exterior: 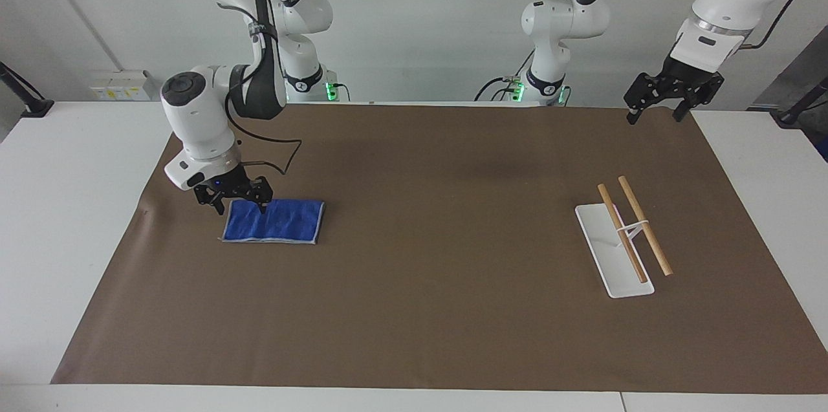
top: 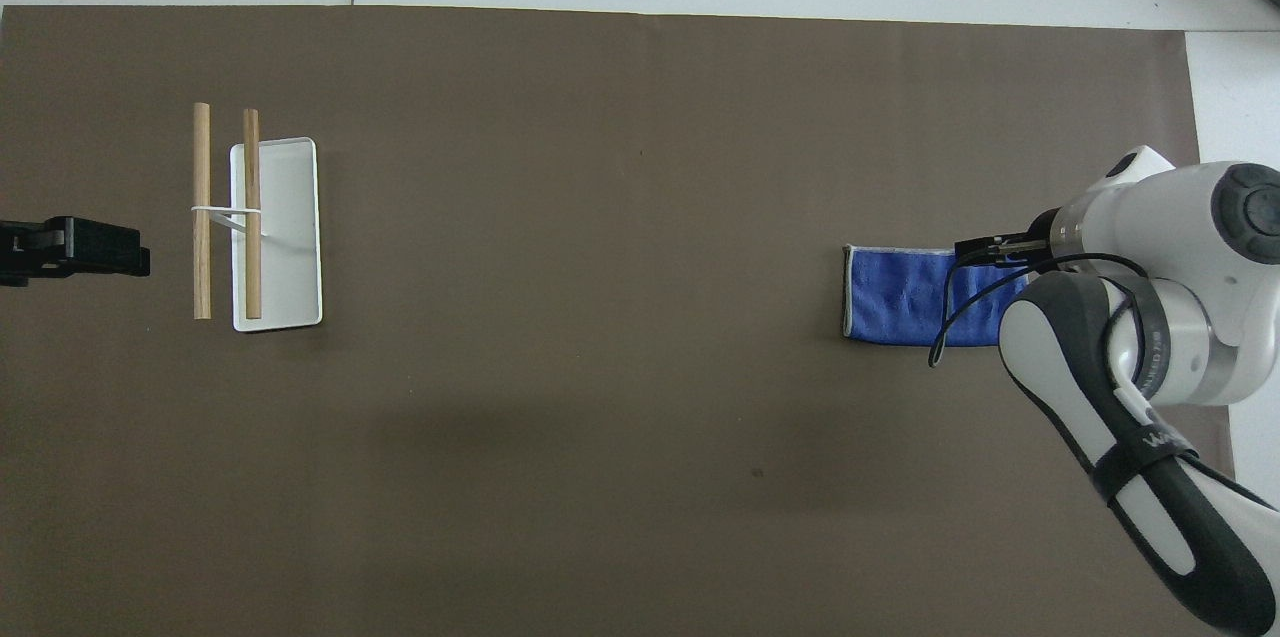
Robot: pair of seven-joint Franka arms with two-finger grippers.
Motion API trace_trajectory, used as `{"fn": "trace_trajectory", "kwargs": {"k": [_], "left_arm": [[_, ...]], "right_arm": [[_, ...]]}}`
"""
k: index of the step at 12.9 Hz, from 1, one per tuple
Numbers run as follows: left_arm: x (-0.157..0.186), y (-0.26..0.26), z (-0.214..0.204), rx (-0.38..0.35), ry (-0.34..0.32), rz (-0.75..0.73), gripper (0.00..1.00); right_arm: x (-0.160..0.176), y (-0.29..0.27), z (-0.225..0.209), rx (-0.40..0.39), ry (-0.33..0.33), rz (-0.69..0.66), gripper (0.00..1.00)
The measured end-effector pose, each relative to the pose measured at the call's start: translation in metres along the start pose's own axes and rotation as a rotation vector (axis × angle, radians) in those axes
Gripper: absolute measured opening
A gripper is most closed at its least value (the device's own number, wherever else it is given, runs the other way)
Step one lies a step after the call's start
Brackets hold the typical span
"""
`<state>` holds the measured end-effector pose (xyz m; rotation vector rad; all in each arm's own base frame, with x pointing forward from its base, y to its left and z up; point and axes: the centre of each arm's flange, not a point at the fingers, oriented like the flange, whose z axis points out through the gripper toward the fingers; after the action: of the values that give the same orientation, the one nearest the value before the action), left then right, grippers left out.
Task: Right arm passes towel to left arm to hang
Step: 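Reach the right gripper down and grasp the blue towel's edge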
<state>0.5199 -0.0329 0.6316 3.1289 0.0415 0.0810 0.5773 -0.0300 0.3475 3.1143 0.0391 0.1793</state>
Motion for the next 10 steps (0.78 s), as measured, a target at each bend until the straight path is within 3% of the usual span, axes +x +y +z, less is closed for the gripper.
{"fn": "trace_trajectory", "kwargs": {"k": [3, 10], "left_arm": [[0.0, -0.003, 0.0, 0.033, 0.003, 0.008, 1.0], [0.001, -0.002, 0.001, 0.042, 0.007, 0.02, 1.0]], "right_arm": [[-0.015, 0.001, 0.032, 0.004, -0.005, -0.006, 1.0], [-0.034, 0.009, 0.052, 0.01, -0.051, -0.005, 1.0]]}}
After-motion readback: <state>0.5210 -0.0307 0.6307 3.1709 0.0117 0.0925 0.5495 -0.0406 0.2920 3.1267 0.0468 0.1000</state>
